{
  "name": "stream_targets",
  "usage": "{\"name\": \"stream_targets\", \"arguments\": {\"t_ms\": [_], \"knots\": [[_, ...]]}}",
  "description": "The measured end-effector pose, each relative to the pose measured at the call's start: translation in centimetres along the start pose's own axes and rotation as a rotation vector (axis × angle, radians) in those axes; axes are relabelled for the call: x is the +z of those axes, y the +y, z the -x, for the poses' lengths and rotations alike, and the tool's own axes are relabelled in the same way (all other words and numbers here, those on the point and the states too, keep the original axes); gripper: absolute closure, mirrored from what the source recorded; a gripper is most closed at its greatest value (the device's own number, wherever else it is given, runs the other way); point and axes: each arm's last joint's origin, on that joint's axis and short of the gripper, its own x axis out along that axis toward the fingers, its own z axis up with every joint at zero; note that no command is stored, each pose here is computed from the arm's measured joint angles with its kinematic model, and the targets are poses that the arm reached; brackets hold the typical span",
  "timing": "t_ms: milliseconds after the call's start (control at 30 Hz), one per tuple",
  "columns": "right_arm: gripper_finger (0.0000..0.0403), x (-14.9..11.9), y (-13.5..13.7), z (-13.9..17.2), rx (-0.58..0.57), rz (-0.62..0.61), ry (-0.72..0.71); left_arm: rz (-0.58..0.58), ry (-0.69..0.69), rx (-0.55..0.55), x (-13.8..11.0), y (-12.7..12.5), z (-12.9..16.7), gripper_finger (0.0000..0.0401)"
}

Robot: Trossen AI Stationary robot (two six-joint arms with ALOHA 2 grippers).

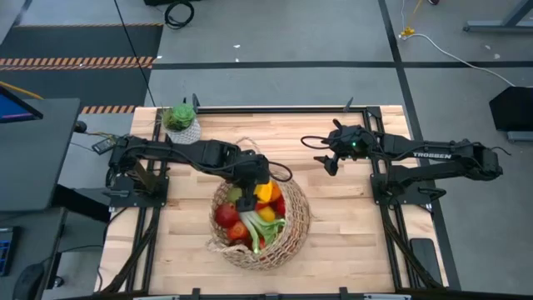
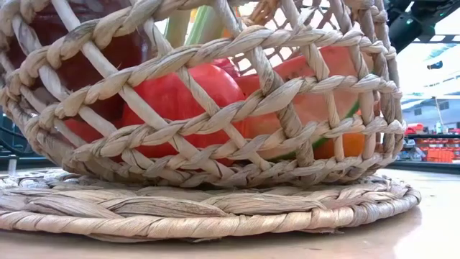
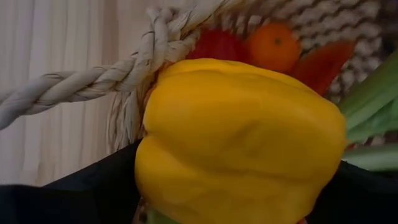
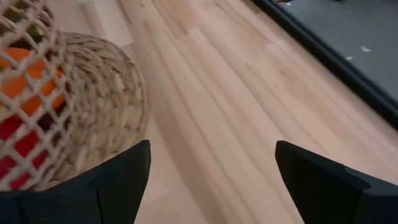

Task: Build produce basket
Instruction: Put the bell pepper into the basket

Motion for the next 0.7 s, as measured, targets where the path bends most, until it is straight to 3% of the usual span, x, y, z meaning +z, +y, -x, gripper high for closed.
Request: {"name": "stream_targets", "arguments": {"t_ms": [233, 700], "knots": [[0.0055, 0.4, 0.5, -0.1, 0.039, -0.008, -0.039, 0.005, -0.126, -0.017, 1.2, -0.2, 0.1, 0.0048], [0.0055, 0.4, 0.5, -0.1, 0.039, -0.009, -0.043, 0.008, -0.166, -0.021, 1.6, -0.2, 0.1, 0.0048]]}}
